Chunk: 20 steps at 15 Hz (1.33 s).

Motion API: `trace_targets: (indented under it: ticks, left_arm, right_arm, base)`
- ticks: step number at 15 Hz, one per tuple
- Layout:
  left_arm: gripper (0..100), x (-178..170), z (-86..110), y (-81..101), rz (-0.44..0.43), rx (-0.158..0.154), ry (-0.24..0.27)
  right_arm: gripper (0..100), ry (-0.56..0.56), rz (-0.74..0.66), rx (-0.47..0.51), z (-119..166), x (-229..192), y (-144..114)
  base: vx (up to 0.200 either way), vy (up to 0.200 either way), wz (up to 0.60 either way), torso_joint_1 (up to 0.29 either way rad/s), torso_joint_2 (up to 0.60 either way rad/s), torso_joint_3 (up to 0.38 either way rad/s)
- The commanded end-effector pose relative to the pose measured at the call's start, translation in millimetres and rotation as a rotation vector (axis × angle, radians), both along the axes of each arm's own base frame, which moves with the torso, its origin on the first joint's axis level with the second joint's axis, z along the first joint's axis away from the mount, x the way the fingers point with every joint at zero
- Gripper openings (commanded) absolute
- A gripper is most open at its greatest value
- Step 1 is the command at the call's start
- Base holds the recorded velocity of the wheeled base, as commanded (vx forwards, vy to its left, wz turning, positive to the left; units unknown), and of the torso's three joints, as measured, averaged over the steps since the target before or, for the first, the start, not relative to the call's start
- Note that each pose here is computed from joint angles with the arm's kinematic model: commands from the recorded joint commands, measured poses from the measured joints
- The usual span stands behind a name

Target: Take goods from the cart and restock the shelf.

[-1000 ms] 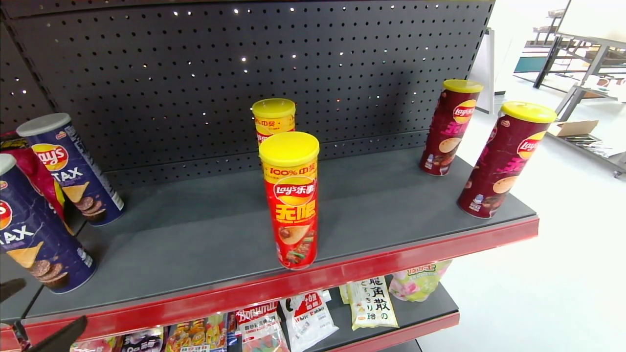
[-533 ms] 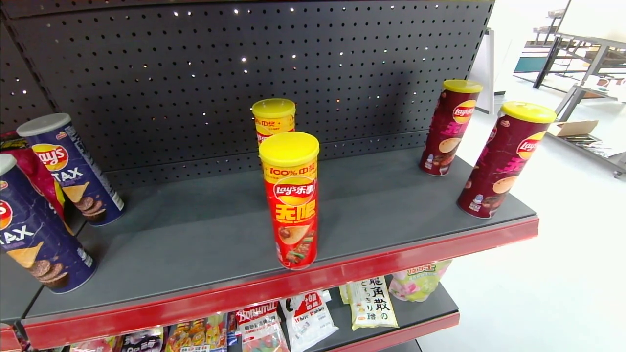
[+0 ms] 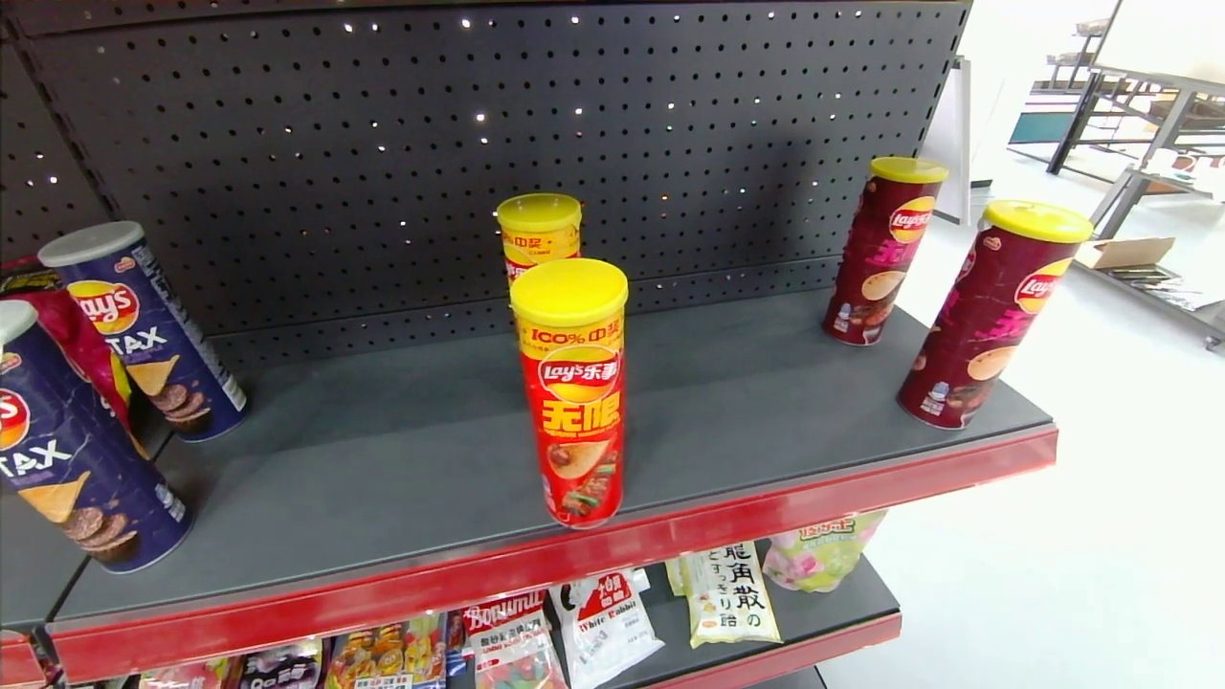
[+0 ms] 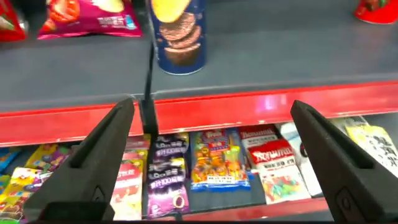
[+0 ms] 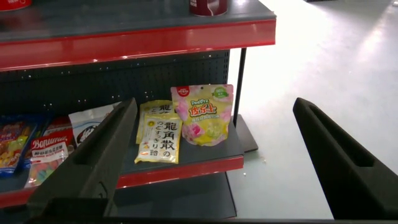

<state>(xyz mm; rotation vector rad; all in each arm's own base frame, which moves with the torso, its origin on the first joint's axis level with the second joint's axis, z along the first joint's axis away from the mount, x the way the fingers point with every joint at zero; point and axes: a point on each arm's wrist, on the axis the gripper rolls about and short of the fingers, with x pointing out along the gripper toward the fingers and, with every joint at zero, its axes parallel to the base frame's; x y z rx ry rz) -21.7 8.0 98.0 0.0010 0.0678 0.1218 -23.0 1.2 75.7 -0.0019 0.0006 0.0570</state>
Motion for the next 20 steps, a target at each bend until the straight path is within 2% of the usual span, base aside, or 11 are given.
trace_targets:
  ticks: [1, 5, 10, 11, 12, 14, 15, 16, 17, 18, 20]
  left_arm:
    - [100, 0, -1.4, 0.0, 0.000, 0.000, 0.004]
    - [100, 0, -2.2, -0.2, -0.006, 0.000, 0.007]
    - [100, 2, -9.3, -0.2, 0.004, 0.005, 0.036]
    - [100, 2, -7.6, -0.6, 0.032, 0.018, 0.056]
    - [100, 3, -4.9, -1.5, 0.073, 0.021, 0.110]
    - [100, 3, -5.4, -3.2, 0.155, 0.013, 0.148]
    - [100, 2, -7.8, -3.7, 0.166, 0.010, 0.140]
    - [100, -1, -8.8, -3.9, 0.143, -0.003, 0.106]
    - [100, -7, -11.4, -4.6, 0.001, -0.034, 0.026]
    - [100, -9, -13.0, -7.7, -0.109, -0.057, -0.013]
    - [100, -3, -18.2, -7.8, -0.114, -0.053, -0.074]
  right_arm:
    - [100, 0.002, 0.001, -0.001, 0, 0, 0]
    - [100, 0.002, 0.001, 0.000, 0, 0, 0]
    - [100, 0.003, 0.001, 0.002, 0, 0, 0]
    - [100, 0.003, 0.001, 0.002, 0, 0, 0]
    - [100, 0.001, 0.001, 0.002, 0, 0, 0]
    - [100, 0.003, 0.001, 0.002, 0, 0, 0]
    - [100, 0.003, 0.001, 0.002, 0, 0, 0]
    - [100, 0.003, 0.001, 0.003, 0, 0, 0]
    - [100, 0.003, 0.001, 0.002, 0, 0, 0]
    - [100, 0.001, 0.001, 0.002, 0, 0, 0]
    - [100, 0.003, 0.001, 0.003, 0, 0, 0]
  base:
    - [0.000, 0.000, 0.60, -0.002, 0.00, 0.012]
    - [0.000, 0.000, 0.60, 0.005, 0.00, 0.001]
    - [0.000, 0.000, 0.00, 0.000, 0.00, 0.000]
    - [0.000, 0.000, 0.00, 0.000, 0.00, 0.000]
    - [0.000, 0.000, 0.00, 0.000, 0.00, 0.000]
    - [0.000, 0.000, 0.00, 0.000, 0.00, 0.000]
    - [0.000, 0.000, 0.00, 0.000, 0.00, 0.000]
    - [0.000, 0.000, 0.00, 0.000, 0.00, 0.000]
    - [0.000, 0.000, 0.00, 0.000, 0.00, 0.000]
    - [0.000, 0.000, 0.00, 0.000, 0.00, 0.000]
    - [0.000, 0.000, 0.00, 0.000, 0.00, 0.000]
